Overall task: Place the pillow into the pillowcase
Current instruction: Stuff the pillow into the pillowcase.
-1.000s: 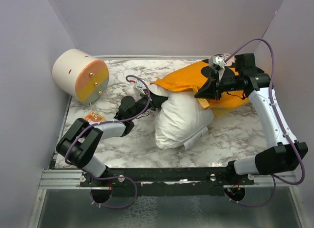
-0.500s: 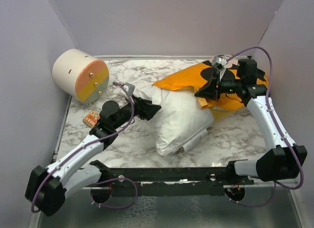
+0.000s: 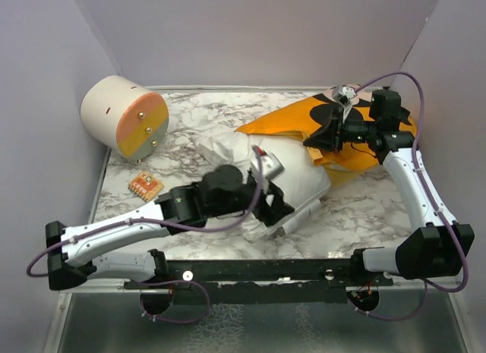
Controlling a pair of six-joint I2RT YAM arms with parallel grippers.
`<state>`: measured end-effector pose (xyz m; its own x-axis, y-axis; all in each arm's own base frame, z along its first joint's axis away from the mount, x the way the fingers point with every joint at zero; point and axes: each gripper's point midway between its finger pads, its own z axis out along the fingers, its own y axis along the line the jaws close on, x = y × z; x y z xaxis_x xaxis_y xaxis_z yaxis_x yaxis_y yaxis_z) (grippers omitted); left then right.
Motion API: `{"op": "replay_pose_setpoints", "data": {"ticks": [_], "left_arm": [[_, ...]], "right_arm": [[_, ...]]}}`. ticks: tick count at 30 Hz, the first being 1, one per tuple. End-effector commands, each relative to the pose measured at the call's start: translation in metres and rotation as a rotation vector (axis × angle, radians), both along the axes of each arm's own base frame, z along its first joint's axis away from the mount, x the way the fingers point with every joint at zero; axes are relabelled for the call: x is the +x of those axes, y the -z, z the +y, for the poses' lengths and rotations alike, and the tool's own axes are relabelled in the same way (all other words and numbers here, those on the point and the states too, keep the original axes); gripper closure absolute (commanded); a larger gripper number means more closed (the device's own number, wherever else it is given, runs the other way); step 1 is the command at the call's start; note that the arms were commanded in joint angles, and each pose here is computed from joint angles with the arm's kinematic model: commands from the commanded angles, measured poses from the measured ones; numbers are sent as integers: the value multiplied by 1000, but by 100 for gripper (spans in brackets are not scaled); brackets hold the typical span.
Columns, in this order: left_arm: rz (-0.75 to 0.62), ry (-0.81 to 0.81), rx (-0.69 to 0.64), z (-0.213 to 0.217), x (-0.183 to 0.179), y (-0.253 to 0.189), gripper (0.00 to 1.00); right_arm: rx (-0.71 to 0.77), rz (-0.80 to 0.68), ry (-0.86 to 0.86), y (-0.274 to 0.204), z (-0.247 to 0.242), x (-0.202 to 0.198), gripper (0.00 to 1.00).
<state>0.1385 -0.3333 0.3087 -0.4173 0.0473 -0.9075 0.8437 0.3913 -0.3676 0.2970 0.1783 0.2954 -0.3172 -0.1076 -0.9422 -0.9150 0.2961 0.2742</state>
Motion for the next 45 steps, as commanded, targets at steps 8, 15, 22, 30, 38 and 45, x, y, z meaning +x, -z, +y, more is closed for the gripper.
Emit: {"op": "replay_pose_setpoints", "data": {"ticks": [8, 15, 22, 30, 38, 45], "left_arm": [[-572, -200, 701, -14, 33, 67, 10], [-521, -253, 743, -28, 93, 94, 8], [-366, -263, 556, -26, 153, 84, 98], [-151, 15, -75, -61, 139, -67, 100], [21, 252, -343, -64, 74, -113, 100], [244, 109, -362, -32, 98, -23, 100]], "right_arm": [[43, -39, -22, -10, -3, -5, 100], [70, -64, -79, -29, 0, -17, 100], [84, -172, -151, -90, 19, -22, 100], [153, -379, -300, -202, 70, -37, 100], [201, -320, -293, -215, 77, -21, 100], [116, -144, -208, -118, 86, 30, 100]]}}
